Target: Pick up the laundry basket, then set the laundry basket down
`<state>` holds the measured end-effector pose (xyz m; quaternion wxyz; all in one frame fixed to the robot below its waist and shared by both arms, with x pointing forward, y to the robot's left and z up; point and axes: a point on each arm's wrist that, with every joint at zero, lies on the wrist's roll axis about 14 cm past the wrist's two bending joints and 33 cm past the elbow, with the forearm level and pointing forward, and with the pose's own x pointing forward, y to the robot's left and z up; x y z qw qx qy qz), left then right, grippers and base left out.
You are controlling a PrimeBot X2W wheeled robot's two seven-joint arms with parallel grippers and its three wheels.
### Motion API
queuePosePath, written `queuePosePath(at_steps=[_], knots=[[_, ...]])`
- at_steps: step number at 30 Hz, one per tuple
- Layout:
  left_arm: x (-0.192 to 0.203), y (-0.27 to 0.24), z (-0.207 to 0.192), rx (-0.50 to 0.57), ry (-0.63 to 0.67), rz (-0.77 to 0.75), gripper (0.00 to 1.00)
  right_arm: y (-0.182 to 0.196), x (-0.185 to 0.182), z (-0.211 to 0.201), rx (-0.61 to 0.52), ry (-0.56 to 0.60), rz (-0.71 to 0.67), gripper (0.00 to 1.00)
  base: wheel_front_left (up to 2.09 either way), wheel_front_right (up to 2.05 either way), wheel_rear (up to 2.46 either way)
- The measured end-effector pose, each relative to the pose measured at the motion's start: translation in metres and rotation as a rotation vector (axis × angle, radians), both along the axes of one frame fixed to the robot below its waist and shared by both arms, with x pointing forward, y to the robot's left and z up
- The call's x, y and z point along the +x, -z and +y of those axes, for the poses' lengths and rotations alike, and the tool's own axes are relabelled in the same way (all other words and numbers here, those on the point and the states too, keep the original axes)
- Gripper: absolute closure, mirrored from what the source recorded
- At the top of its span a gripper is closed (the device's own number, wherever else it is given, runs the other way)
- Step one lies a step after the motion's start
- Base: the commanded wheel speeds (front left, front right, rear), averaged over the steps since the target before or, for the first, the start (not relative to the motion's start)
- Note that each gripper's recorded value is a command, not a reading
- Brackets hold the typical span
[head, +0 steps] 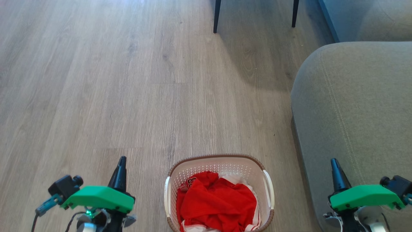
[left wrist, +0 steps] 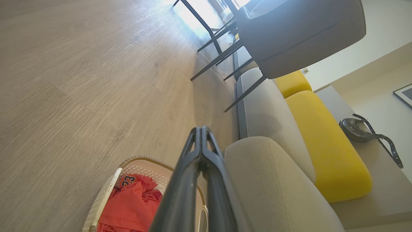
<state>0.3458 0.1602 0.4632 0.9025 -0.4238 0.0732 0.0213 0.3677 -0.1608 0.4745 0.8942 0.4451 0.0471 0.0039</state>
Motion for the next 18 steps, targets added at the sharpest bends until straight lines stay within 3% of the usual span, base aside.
queuePosePath(at_steps=[18], knots=[[0.005,0.003,0.007,-0.194,-0.027,0.022,1.0,0.002,0.002,-0.012,0.181,0.044,0.027,1.0,0.0,0.0,0.0]])
